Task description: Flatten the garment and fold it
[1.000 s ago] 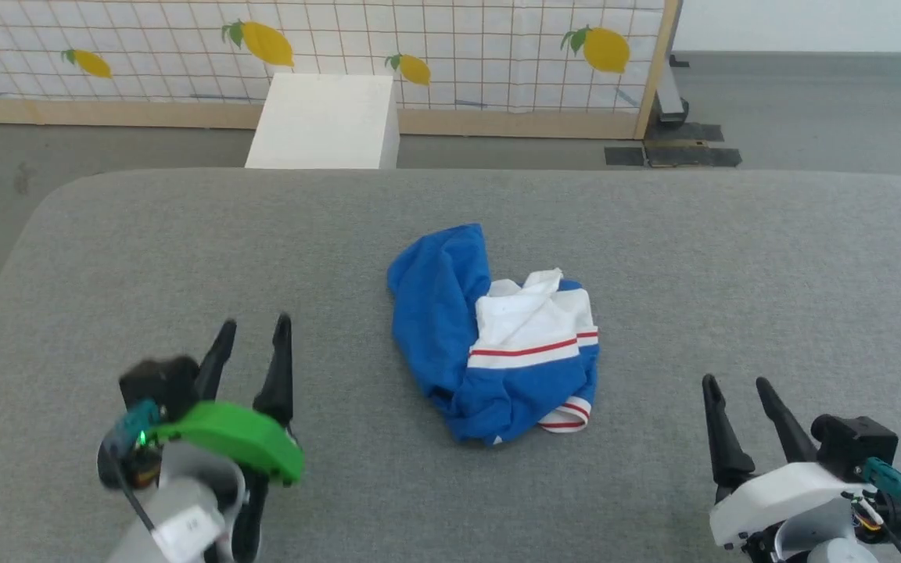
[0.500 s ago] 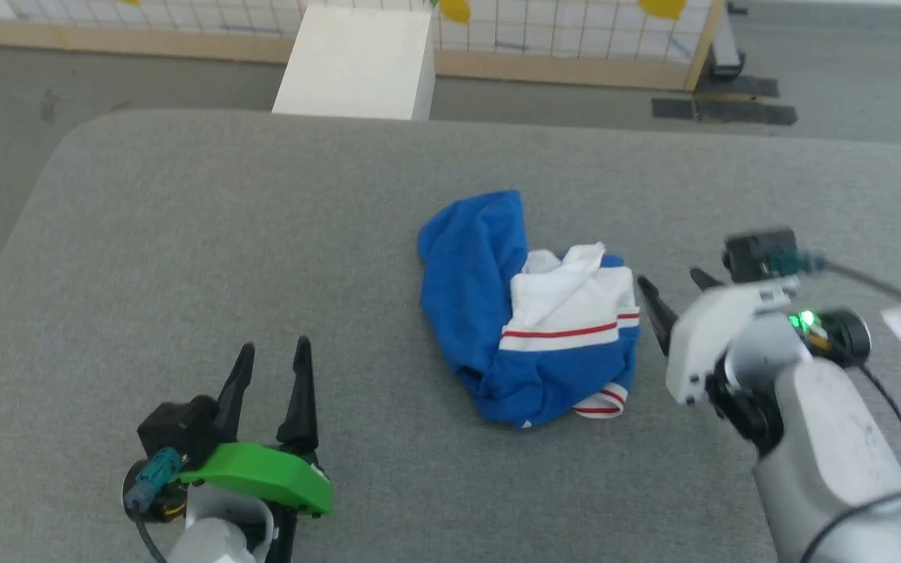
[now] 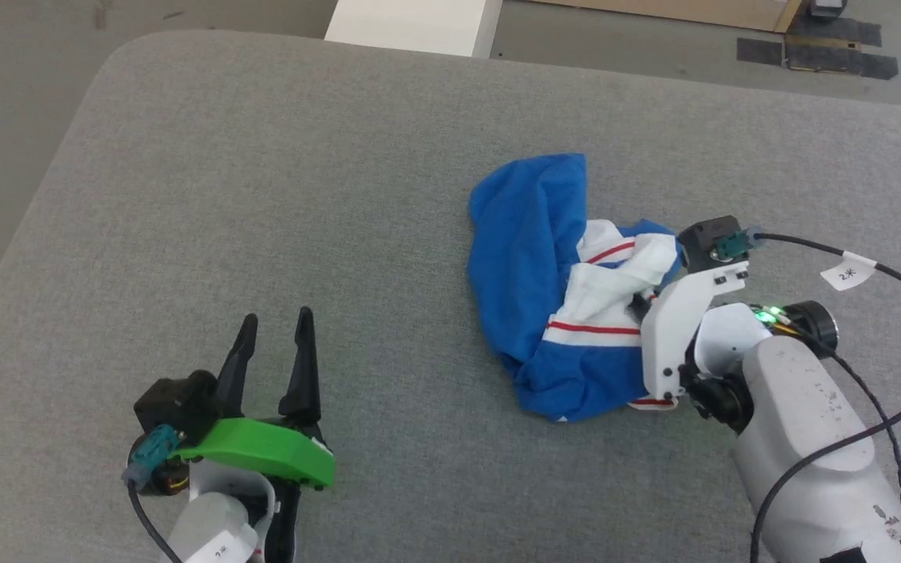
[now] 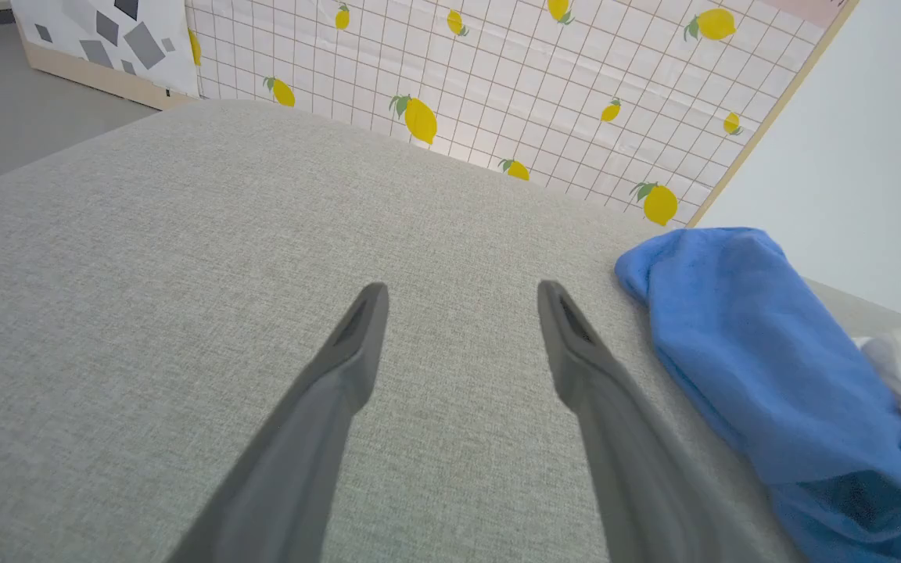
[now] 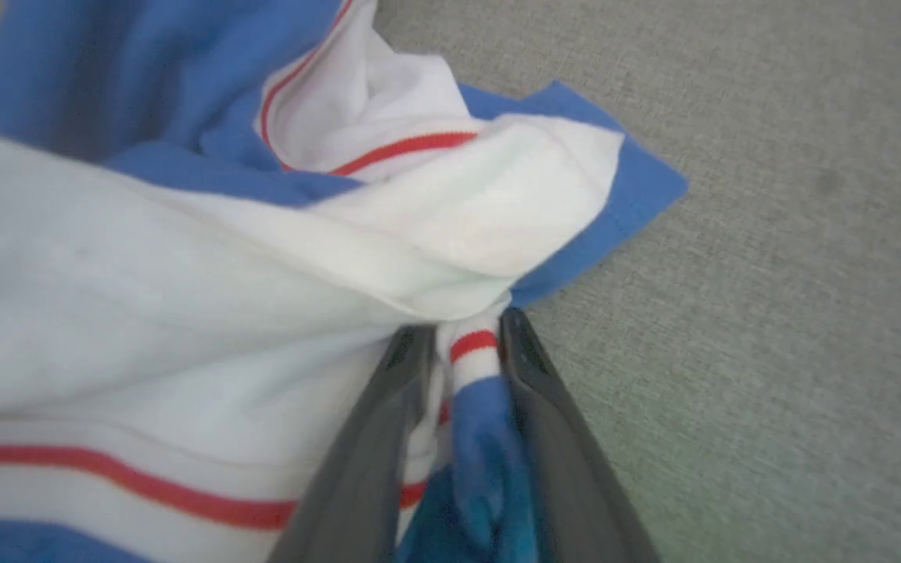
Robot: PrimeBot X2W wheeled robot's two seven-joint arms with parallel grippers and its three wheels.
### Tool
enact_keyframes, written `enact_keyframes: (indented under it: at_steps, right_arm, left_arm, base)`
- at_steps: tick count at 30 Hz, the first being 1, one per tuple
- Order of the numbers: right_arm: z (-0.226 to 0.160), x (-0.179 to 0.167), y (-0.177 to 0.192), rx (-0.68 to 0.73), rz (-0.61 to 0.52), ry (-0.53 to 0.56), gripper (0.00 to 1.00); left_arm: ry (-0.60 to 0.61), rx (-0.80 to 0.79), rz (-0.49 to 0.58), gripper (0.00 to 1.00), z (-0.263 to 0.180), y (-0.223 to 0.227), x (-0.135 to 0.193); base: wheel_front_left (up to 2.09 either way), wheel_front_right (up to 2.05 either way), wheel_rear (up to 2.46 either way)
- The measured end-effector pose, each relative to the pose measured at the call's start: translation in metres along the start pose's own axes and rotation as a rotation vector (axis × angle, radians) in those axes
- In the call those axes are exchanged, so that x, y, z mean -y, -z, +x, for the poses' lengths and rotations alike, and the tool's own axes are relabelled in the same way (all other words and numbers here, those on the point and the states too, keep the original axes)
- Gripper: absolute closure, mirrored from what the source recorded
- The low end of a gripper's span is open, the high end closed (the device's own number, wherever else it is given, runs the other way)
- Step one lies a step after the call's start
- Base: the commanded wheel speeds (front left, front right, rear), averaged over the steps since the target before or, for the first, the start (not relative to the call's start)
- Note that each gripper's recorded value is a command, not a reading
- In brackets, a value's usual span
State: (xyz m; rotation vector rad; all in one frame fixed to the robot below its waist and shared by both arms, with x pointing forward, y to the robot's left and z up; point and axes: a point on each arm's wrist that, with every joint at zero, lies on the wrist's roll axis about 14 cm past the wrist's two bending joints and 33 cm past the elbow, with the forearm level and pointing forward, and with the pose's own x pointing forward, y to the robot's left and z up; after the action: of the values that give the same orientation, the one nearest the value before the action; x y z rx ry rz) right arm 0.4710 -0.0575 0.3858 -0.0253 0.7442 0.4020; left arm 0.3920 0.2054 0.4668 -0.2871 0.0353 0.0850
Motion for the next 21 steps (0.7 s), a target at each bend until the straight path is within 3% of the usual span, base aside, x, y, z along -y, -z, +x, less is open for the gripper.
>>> enact_keyframes:
  at_steps: [5, 10, 15, 20, 21]
  right_arm:
    - [-0.012, -0.009, -0.025, 0.126, -0.024, -0.022, 1.0]
    - [-0.048, -0.034, -0.039, 0.223, -0.076, -0.092, 1.0]
    - [-0.082, -0.077, 0.008, 0.101, -0.139, -0.232, 1.0]
    - [-0.103, -0.107, 0.086, -0.169, -0.117, -0.35, 1.0]
    - [-0.105, -0.109, 0.094, -0.2, -0.115, -0.356, 0.95]
  left_arm:
    - [0.007, 0.011, -0.001, 0.0, -0.002, -0.003, 0.002]
    - [0.025, 0.037, -0.011, 0.0, -0.006, -0.011, 0.01]
    - [0.058, 0.055, -0.021, 0.0, -0.007, -0.017, 0.021]
    - [0.066, 0.041, -0.025, 0.0, -0.009, -0.013, 0.024]
    - [0.065, 0.038, -0.025, 0.0, -0.01, -0.012, 0.024]
  base:
    - [0.0, 0.0, 0.0]
    - [0.0, 0.0, 0.0]
    - [0.0, 0.0, 0.0]
    - [0.0, 0.0, 0.0]
    - [0.0, 0.0, 0.0]
